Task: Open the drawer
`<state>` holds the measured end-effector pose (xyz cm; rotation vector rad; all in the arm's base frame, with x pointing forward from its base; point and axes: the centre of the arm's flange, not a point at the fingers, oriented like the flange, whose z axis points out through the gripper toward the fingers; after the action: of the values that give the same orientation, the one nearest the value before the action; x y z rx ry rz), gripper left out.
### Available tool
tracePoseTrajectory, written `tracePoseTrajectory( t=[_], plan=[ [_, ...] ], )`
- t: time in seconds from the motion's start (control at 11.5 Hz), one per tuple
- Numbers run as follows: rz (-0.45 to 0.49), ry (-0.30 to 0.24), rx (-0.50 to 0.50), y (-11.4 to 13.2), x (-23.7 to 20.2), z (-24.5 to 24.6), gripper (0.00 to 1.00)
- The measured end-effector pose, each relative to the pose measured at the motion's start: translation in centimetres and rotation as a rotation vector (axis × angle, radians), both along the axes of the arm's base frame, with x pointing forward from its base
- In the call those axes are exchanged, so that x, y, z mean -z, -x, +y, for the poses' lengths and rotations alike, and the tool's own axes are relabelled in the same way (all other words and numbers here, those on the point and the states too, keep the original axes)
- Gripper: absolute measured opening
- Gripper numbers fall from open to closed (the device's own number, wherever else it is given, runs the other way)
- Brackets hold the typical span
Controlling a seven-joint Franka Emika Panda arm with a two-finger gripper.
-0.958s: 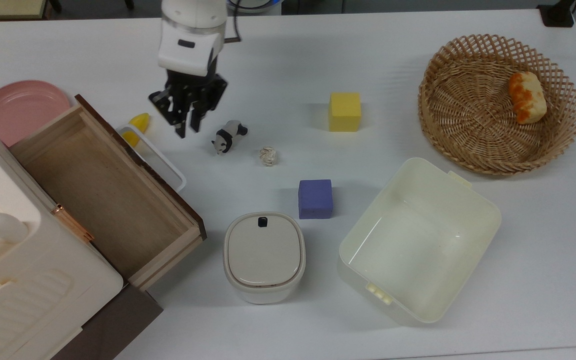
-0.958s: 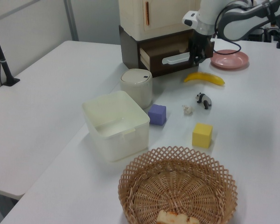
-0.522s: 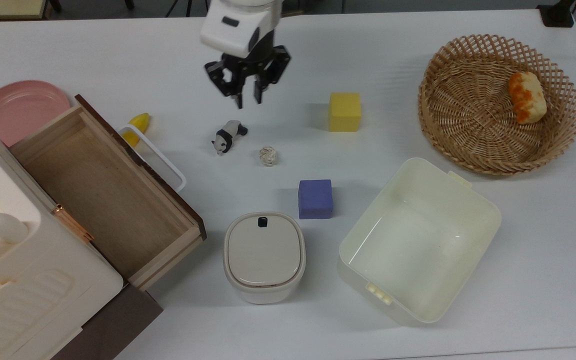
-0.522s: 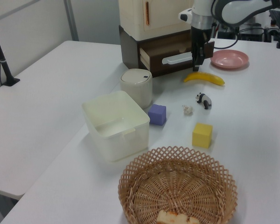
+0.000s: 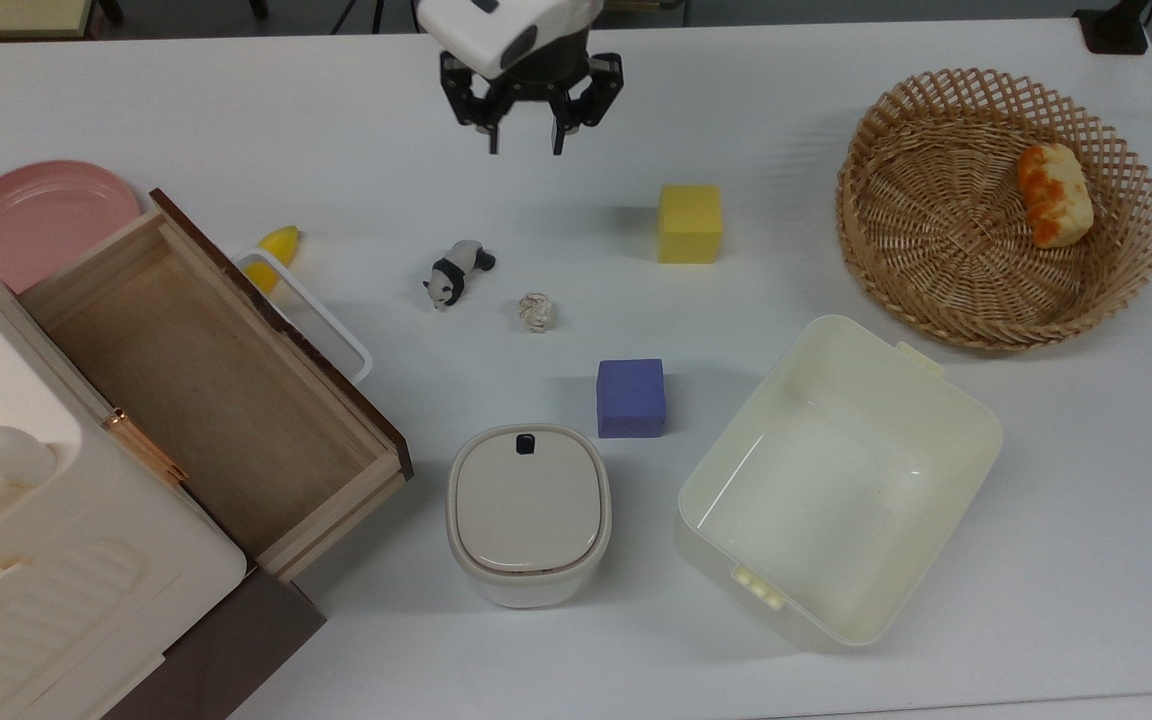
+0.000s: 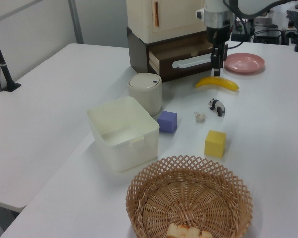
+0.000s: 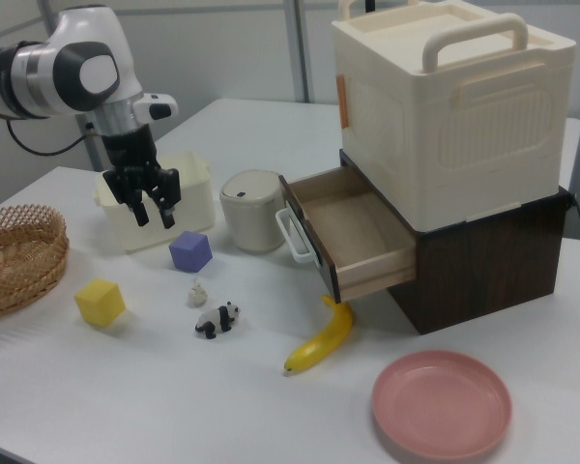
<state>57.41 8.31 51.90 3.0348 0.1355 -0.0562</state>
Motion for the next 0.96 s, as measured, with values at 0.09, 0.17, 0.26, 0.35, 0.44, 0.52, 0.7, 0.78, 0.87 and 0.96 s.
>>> tracePoseTrajectory(
  t=[0.09, 0.17, 0.26, 0.35, 0.44, 0.52, 0.7, 0.78, 0.87, 0.96],
  plan=[
    [-0.012, 0.000, 0.018, -0.3, -0.7, -1.2, 0.75],
    [-0.022, -0.001, 0.035, -0.6, -1.2, -3.0, 0.90],
    [-0.029, -0.012, 0.043, -0.9, -1.8, -4.8, 1.00],
    [-0.023, -0.025, 0.050, -0.9, -2.0, -5.9, 1.00],
    [0.006, -0.047, 0.053, -0.7, -2.4, -7.8, 1.00],
    [0.021, -0.054, 0.049, -0.5, -2.7, -8.5, 1.00],
    [0.037, -0.056, 0.043, -0.3, -3.1, -8.3, 1.00],
    [0.037, -0.056, 0.041, -0.3, -3.1, -8.3, 1.00],
    [0.035, -0.056, 0.042, -0.3, -3.2, -8.3, 1.00],
    [0.032, -0.056, 0.042, -0.4, -3.3, -8.3, 1.00]
  ],
)
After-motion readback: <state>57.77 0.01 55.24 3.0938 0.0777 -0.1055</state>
